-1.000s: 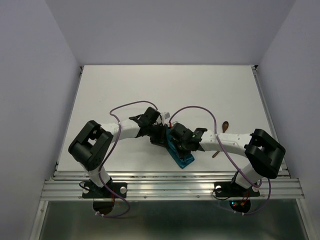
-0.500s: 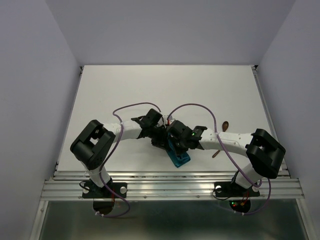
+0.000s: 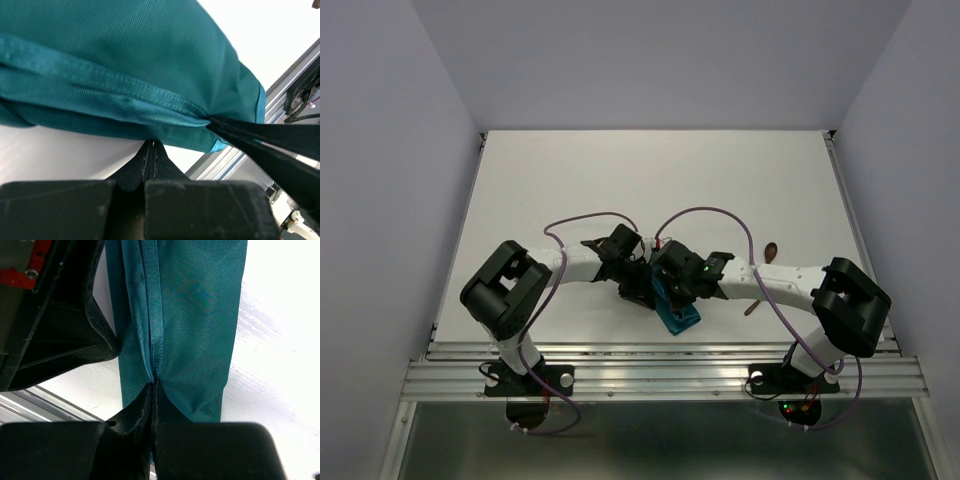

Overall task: Fold the napkin into a case and place the utensils inside
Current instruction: Smooth out the smaller rectangle-folded napkin at the center of the board.

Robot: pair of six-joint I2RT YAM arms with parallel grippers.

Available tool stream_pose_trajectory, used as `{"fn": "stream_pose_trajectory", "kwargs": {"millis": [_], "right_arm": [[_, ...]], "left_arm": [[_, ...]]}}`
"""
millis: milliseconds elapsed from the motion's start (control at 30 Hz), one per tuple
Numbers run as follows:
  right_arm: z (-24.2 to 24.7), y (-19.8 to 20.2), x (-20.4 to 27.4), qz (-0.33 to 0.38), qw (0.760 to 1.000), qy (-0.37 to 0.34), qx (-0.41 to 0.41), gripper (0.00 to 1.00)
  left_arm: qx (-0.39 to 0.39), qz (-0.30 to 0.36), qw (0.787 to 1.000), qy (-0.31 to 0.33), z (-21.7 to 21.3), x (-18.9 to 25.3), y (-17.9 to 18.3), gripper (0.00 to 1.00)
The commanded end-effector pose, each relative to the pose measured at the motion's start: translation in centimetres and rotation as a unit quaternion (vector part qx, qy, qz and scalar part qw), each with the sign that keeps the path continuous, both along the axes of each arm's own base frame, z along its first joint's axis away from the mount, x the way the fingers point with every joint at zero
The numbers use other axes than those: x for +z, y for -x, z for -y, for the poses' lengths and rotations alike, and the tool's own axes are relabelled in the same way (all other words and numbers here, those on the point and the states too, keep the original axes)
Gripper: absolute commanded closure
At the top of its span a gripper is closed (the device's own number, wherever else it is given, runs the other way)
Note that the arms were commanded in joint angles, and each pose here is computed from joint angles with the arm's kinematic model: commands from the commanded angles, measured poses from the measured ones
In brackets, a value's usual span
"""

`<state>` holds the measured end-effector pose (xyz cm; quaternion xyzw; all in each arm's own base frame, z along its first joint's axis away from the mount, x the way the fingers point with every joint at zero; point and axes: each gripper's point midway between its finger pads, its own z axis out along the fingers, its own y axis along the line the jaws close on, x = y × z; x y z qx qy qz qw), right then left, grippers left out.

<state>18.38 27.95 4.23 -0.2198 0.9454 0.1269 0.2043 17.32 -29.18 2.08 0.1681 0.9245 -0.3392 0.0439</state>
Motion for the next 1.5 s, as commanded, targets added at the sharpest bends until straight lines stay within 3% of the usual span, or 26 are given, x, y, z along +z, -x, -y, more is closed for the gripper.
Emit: {"fn": "stream_pose_trajectory", "kwargs": {"millis": [0,167,367,1233,1467], "right_arm": [[-2.0,-0.8,1.9,0.019,0.999,-0.043,-0.004,0.99],[-2.1,-0.9,1.8,0.021,0.999,-0.048,-0.009,0.99],[-2.4,-0.9,1.6,0.018,0.998,-0.059,-0.017,0.99],[-4.2,-2.2,5.7,0.046,0.994,-0.097,-0.016,0.99],[-4.0,-1.6,3.4,0.023,0.996,-0.084,-0.013,0.99]], "left_arm": [[0.007,0.011,1.000,0.020,0.1,1.6,0.4,1.00],[0.036,-0.006,0.999,0.014,-0.4,1.0,0.9,1.00],[0.087,0.002,0.995,0.048,0.7,1.6,-0.2,1.00],[0.069,-0.009,0.997,0.038,0.9,-0.8,-0.2,1.00],[0.072,0.000,0.996,0.049,1.0,0.3,-0.3,1.00]]}}
